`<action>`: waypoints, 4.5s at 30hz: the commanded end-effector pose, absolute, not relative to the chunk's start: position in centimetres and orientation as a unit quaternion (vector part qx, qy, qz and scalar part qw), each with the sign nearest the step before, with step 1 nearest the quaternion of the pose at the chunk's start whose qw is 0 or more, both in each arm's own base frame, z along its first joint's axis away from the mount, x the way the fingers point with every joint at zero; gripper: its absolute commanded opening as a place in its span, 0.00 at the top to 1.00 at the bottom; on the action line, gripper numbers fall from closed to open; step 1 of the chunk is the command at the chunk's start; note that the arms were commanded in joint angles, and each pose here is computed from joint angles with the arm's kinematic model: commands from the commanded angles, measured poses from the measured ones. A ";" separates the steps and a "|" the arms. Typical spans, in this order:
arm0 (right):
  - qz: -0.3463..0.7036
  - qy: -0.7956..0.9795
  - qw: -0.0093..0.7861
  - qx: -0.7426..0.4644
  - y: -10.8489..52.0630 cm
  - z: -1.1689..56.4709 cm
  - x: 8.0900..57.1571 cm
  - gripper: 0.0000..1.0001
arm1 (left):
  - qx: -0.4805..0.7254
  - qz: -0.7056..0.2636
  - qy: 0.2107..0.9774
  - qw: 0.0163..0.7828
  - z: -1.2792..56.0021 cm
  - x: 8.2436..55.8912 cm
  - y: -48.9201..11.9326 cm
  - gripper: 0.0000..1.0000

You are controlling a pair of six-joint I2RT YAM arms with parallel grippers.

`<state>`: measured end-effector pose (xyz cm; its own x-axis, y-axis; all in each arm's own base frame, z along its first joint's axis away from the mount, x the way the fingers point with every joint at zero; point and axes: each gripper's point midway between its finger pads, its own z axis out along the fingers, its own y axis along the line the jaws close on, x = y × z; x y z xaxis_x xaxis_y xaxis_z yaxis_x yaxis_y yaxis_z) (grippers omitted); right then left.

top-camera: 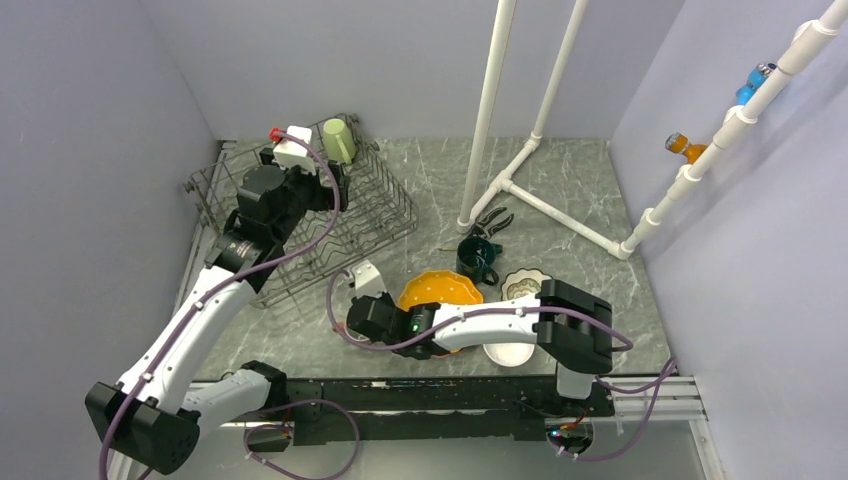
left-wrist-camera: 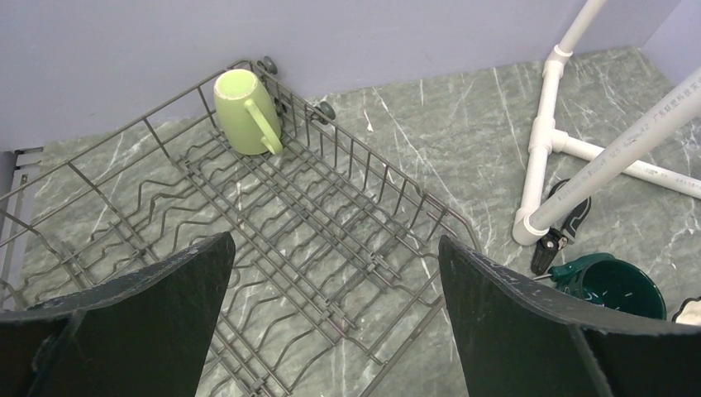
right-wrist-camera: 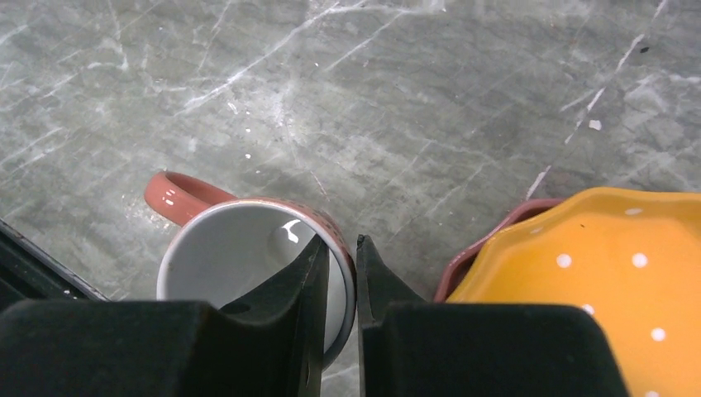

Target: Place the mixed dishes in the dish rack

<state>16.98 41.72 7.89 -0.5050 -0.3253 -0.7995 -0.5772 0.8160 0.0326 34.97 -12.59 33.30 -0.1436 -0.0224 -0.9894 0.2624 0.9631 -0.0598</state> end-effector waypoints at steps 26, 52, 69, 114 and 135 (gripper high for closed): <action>-0.069 0.651 0.728 -0.201 19.6 27.3 21.7 1.00 | 0.230 -0.547 0.708 0.383 33.1 27.8 -29.7 0.07; -0.011 0.504 0.823 -0.263 17.9 34.4 22.0 1.00 | 0.256 -0.699 0.659 0.105 30.5 20.7 -37.0 0.27; -0.041 0.454 0.825 -0.335 20.2 33.8 21.8 1.00 | 0.281 -0.703 0.644 0.114 31.5 20.1 -36.6 0.69; -0.055 0.491 0.771 -0.401 24.2 28.2 22.6 0.05 | 0.275 -0.683 0.618 0.276 34.2 24.6 -31.4 1.00; 0.062 0.591 0.731 -0.336 24.9 20.9 22.5 0.00 | 0.095 -0.242 0.750 0.609 30.5 35.6 -18.6 1.00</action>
